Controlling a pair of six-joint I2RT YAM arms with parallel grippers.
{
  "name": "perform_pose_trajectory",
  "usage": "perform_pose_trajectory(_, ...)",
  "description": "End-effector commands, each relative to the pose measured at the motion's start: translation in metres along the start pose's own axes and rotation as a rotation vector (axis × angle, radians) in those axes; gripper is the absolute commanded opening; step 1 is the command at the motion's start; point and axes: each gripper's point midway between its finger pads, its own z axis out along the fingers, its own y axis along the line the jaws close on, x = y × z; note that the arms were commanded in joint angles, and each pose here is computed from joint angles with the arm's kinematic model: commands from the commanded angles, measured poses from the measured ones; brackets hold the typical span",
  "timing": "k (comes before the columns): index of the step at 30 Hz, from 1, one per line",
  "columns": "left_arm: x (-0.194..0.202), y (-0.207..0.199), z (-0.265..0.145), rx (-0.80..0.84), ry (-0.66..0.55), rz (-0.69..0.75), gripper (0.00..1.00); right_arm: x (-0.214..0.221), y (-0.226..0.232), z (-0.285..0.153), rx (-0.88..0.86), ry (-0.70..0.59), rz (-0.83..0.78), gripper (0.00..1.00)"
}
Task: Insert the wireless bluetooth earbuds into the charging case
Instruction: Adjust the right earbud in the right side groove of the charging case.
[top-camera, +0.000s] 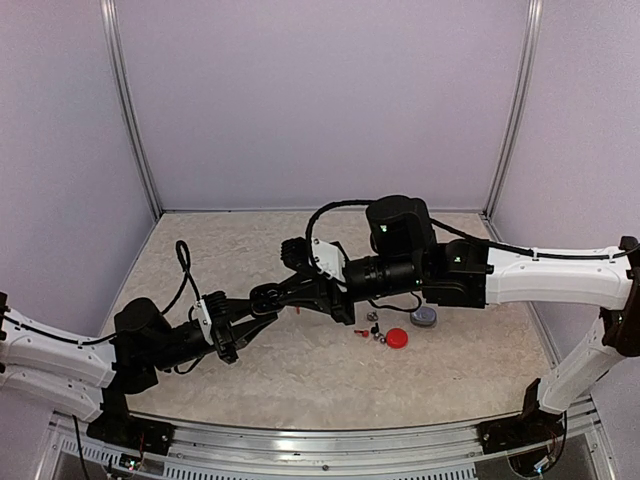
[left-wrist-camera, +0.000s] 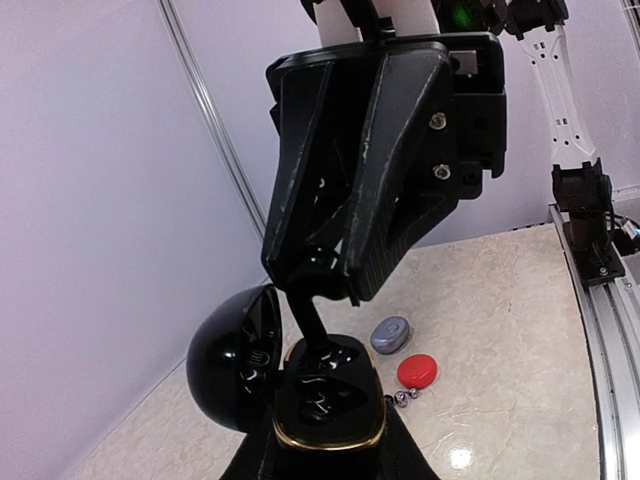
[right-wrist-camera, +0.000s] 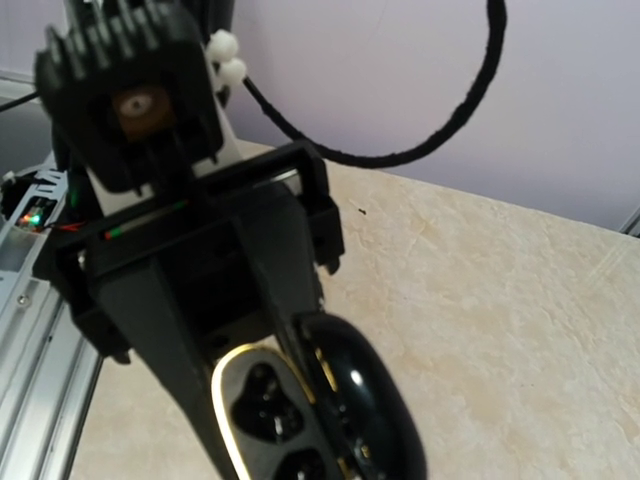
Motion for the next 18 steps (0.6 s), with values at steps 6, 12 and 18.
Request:
perform_pose_trajectory(6, -0.0453, 0.0039, -0.0021, 0.016, -0.180, -0.009, 0.02, 0.0327, -0.0190, 0.0023, 0.077, 0.075, 0.059, 0.07)
perform_pose_trajectory(12, -0.0440, 0.0057, -0.0012, 0.015, -0.186, -0.028, 0.02, 0.0325, -0.0167, 0.0043, 0.060, 0.068, 0.050, 0.10)
perform_pose_trajectory(18, -0.0447, 0.0028, -0.0008, 0.037, -0.192, -0.019, 0.02, 0.0321, -0.0138, 0.0068, 0.039, 0.065, 0.041, 0.04)
